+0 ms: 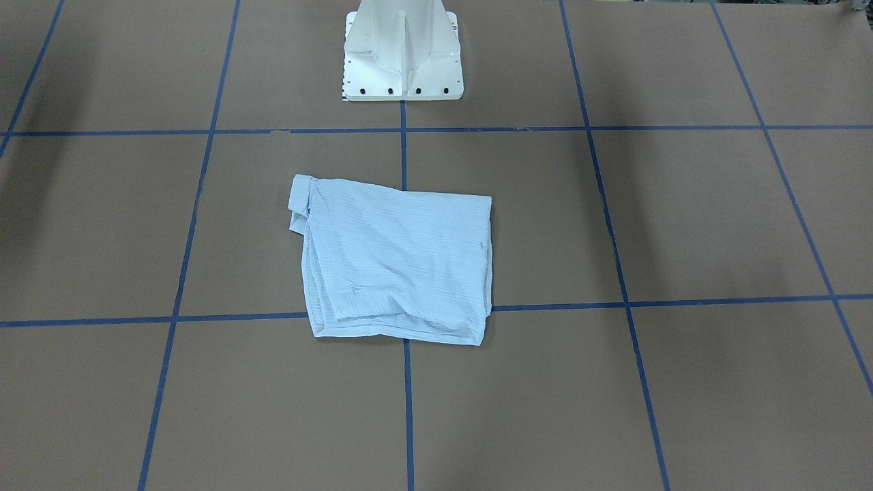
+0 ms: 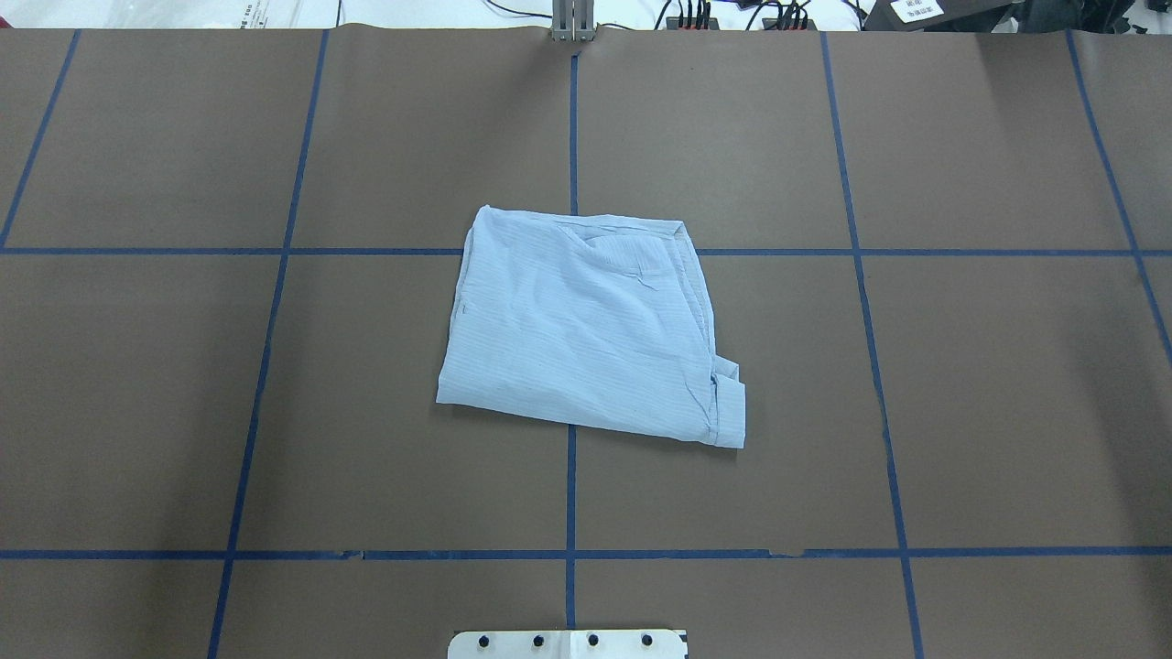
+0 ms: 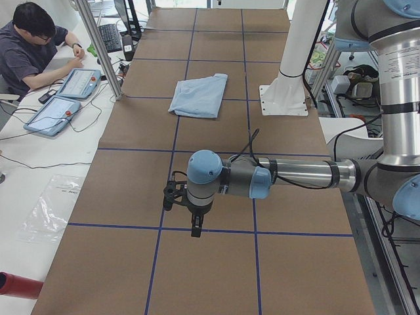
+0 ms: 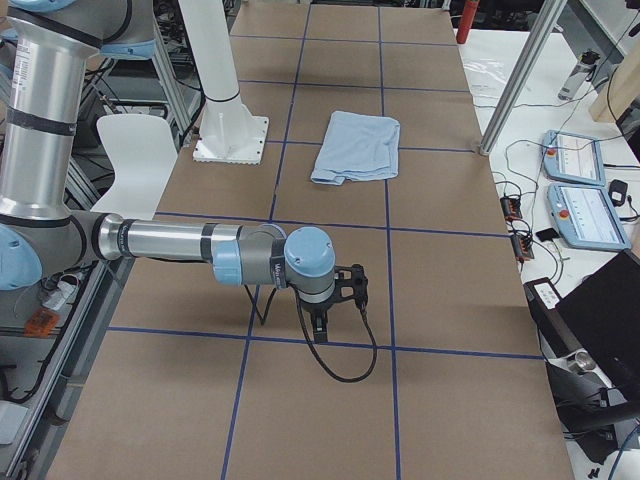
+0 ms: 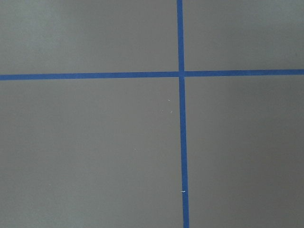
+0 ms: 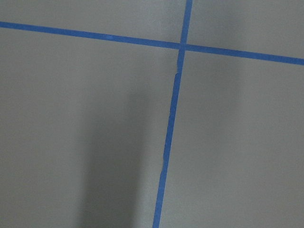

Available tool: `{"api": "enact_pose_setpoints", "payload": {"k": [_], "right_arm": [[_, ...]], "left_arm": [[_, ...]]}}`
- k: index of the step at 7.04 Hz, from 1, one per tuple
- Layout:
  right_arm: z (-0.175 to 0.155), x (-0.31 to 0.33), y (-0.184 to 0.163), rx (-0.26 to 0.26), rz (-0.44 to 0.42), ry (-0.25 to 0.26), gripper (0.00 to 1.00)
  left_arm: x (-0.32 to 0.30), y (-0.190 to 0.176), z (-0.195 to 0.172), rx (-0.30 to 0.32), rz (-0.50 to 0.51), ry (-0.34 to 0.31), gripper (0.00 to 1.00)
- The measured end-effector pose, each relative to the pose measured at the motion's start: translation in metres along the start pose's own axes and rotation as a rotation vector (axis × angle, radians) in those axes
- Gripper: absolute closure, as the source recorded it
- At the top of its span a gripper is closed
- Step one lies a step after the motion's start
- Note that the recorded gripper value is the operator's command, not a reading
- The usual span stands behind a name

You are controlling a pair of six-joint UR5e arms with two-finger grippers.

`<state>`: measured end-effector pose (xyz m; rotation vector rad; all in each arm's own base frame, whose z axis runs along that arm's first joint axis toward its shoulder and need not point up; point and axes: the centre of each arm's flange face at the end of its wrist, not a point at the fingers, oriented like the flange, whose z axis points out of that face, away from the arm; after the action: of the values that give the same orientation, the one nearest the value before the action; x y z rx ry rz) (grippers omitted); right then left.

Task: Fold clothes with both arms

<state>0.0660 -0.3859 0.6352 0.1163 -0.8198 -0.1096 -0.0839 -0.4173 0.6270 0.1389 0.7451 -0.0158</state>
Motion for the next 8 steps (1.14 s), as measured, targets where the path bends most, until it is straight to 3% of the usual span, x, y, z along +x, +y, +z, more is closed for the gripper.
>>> {"api": "enact_pose_setpoints", "payload": {"k": [8], "right_arm": [[0.0035, 0.0005, 0.0028, -0.006, -0.006, -0.010, 0.00]], "left_arm": [[-0.0003, 0.0015, 0.0009, 0.004, 0.006, 0.003, 0.00]]}}
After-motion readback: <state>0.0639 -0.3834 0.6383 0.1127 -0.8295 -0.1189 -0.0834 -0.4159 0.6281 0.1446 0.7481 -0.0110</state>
